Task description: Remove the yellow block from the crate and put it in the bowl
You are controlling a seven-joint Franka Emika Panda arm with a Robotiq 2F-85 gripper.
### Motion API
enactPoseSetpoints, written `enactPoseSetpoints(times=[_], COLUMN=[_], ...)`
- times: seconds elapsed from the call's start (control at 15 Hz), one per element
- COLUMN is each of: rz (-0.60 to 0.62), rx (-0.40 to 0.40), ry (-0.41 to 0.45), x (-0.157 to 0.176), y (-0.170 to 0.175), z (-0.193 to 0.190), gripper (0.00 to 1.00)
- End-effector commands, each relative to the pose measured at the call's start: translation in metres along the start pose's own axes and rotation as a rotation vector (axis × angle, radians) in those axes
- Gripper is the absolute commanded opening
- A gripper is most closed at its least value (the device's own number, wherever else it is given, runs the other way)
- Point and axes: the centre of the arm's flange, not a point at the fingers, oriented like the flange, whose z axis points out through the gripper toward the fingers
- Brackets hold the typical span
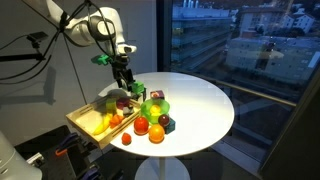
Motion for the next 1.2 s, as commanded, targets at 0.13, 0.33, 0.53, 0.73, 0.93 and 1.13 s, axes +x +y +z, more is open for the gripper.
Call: enactPoseSetpoints(times=[0.13,0.33,0.53,0.73,0.93,1.13], rz=[0.000,0.000,-0.011,-0.034,-0.068,-0.109], rx=[0.000,0.000,0.017,0.060,0.112,0.157], ry=[0.000,0.000,0.004,0.012,0.020,0.029], x=[0.0000,0.0000,-0.0007,-0.0018,-0.0035,-0.0076], y=[0.0001,0.0001,0.0009,0.0009,-0.0023,-0.0058], z=[0.0000,0.0000,-0.0009,-0.0002,0.0023,0.0089], gripper=[1.00,1.00,1.00,1.00,1.00,1.00])
